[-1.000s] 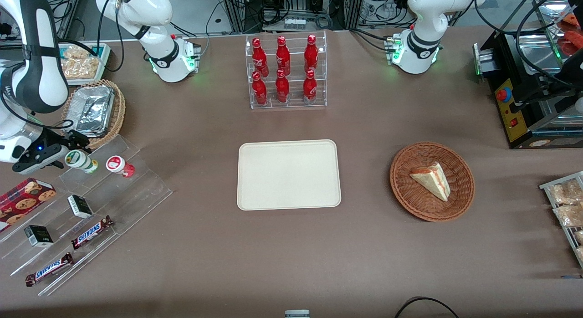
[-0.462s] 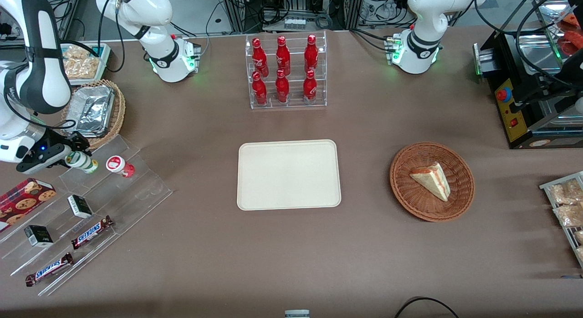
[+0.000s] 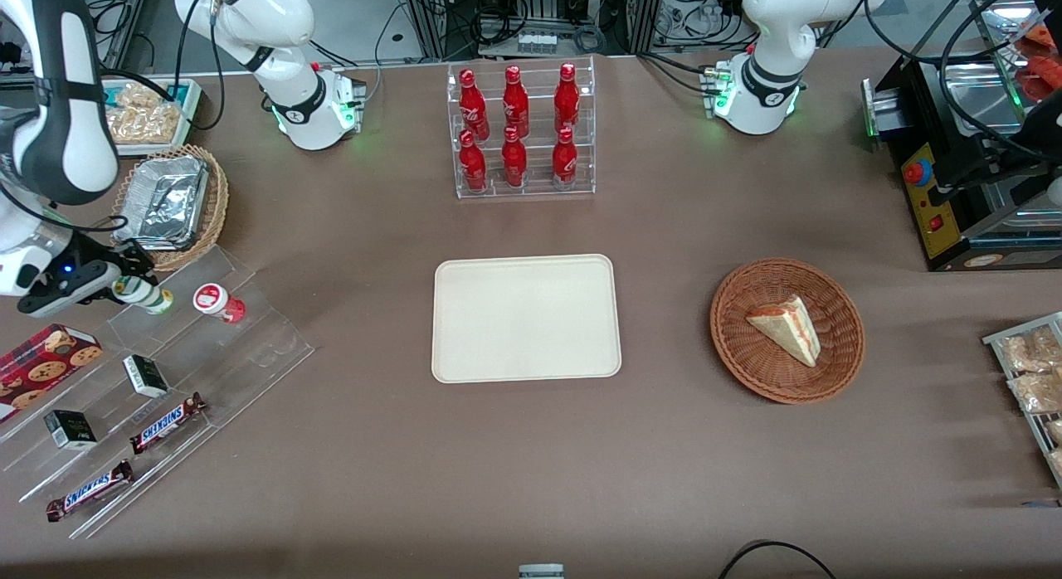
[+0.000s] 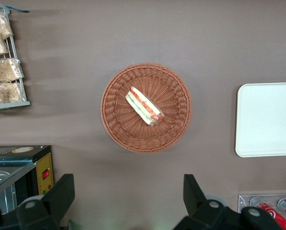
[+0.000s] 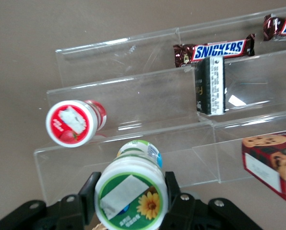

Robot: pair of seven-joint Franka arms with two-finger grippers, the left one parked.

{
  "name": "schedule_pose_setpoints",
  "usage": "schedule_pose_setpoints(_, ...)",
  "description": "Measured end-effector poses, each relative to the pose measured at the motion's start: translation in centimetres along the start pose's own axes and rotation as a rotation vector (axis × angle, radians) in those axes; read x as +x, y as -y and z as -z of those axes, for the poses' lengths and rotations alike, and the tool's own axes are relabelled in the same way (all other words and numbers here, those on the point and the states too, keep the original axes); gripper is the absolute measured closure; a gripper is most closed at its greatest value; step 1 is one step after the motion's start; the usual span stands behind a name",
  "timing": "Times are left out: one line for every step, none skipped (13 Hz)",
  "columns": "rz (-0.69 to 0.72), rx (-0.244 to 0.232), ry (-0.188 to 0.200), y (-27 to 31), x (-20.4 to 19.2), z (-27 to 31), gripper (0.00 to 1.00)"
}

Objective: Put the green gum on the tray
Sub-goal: 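Close the right gripper around the green-and-white gum bottle, then lift the bottle and carry it over the cream tray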

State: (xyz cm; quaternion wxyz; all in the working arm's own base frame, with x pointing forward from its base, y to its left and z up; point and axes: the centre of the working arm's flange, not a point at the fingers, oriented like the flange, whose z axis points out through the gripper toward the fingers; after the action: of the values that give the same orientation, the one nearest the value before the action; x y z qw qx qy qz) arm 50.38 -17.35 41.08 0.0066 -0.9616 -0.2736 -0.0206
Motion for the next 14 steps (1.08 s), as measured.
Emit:
schedule_pose_setpoints(-0.001, 0.009, 0.004, 0.0, 0.6, 1.5, 0.41)
schedule_pose_setpoints(-0.006, 0.017, 0.006, 0.3, 1.6, 3.2, 0.41)
schedule_pose_setpoints(-0.019, 0.023, 0.006, 1.2, 3.1, 4.6, 0.41)
schedule_pose_setpoints(-0.039, 0.027, 0.006, 2.4, 4.7, 5.7, 0.41)
schedule_pose_setpoints(-0.059, 0.029, 0.006, 4.2, 6.7, 6.6, 0.41)
schedule_pose_setpoints(-0.074, 0.033, 0.010, 6.3, 8.8, 7.6, 0.41)
schedule_pose_setpoints(-0.090, 0.040, 0.018, 8.5, 10.6, 8.4, 0.41)
schedule_pose_setpoints(-0.110, 0.044, 0.025, 10.6, 12.2, 9.1, 0.41)
schedule_pose_setpoints(-0.134, 0.046, 0.029, 12.6, 13.5, 9.4, 0.41)
schedule_pose_setpoints(-0.160, 0.048, 0.033, 14.6, 14.7, 9.4, 0.41)
schedule_pose_setpoints(-0.188, 0.053, 0.039, 16.8, 15.9, 9.0, 0.41)
schedule_pose_setpoints(-0.218, 0.059, 0.045, 19.2, 17.3, 8.5, 0.41)
schedule_pose_setpoints(-0.245, 0.058, 0.044, 21.8, 18.7, 7.9, 0.41)
schedule_pose_setpoints(-0.274, 0.056, 0.044, 24.5, 20.1, 7.3, 0.41)
